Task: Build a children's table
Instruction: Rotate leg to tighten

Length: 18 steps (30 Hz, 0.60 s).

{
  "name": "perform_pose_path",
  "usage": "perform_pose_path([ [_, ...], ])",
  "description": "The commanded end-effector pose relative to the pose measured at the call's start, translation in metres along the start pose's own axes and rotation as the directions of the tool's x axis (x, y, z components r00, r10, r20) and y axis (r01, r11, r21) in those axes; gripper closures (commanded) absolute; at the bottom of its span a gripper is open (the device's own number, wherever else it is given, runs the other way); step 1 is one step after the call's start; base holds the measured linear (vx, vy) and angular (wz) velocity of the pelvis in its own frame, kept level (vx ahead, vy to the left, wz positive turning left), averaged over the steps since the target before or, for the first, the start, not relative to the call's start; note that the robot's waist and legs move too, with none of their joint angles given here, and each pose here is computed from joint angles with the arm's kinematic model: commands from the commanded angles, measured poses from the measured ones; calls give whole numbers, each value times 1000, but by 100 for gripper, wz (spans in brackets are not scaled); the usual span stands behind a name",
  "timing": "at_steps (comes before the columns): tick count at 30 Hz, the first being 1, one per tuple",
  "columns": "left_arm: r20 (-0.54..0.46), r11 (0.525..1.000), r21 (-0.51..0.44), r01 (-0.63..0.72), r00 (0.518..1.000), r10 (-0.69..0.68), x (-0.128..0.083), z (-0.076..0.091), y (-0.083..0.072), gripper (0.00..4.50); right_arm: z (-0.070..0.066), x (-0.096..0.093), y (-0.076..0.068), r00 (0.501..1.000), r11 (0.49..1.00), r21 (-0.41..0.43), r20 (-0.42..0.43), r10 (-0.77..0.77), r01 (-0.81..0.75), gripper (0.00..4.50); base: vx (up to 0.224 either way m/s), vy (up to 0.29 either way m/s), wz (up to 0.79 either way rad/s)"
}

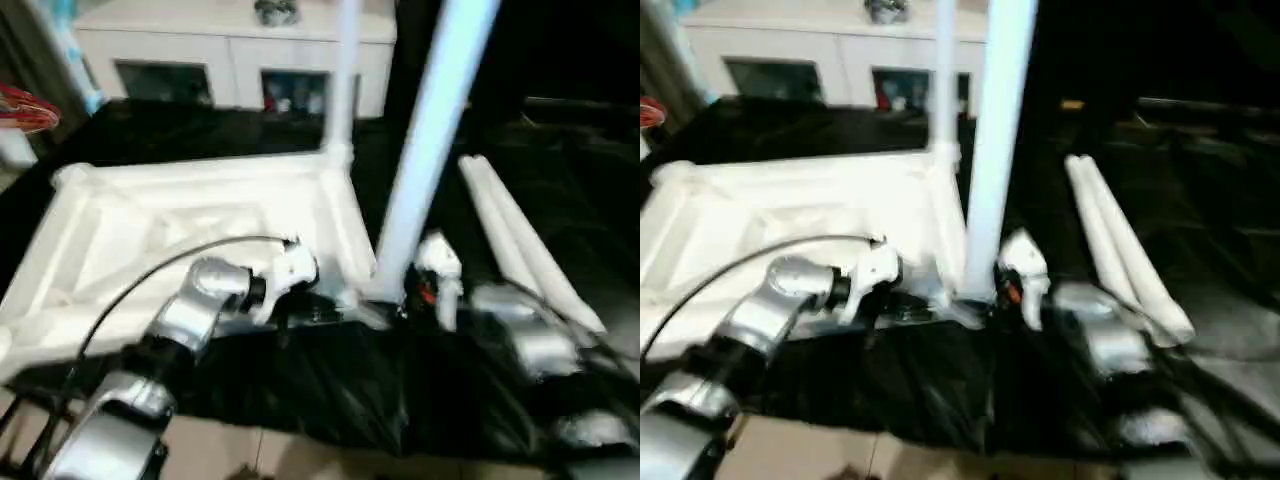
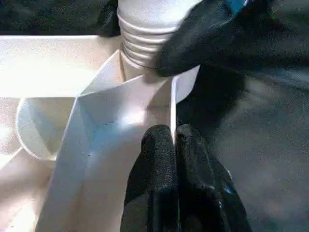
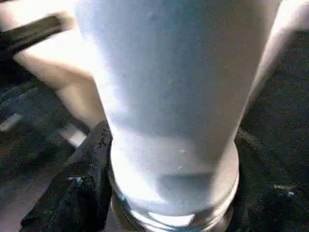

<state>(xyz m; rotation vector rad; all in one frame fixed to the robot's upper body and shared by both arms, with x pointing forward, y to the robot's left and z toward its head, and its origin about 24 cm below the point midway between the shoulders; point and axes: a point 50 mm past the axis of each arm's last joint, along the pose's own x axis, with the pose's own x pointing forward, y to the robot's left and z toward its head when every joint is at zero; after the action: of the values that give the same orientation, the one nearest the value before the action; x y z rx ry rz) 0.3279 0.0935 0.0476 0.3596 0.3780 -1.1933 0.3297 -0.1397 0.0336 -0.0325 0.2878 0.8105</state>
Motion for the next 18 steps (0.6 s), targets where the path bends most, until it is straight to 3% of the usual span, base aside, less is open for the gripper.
perform_pose_path([
  [1,75,998,7,-57,996,56,10,22,3,450,-14,5,-4,989,986,79,-49,-141,144,172,0,0,0],
  [6,79,979,-59,-197,976,201,29,32,7,450,-12,23,-1,955,944,148,-29,-295,296,172,0,0,0],
  [10,75,977,-37,-212,974,214,36,35,5,450,-5,37,12,967,962,105,13,-253,250,172,0,0,0],
  [12,81,979,-34,-200,976,202,37,36,3,450,-4,39,14,971,967,104,19,-237,234,117,0,0,0],
  [15,99,988,-16,-151,983,151,34,36,1,450,-2,38,14,980,973,132,39,-197,191,93,0,0,0],
  [18,110,995,0,-102,989,102,31,33,-2,450,-1,34,12,989,986,99,45,-142,137,60,0,0,0],
])
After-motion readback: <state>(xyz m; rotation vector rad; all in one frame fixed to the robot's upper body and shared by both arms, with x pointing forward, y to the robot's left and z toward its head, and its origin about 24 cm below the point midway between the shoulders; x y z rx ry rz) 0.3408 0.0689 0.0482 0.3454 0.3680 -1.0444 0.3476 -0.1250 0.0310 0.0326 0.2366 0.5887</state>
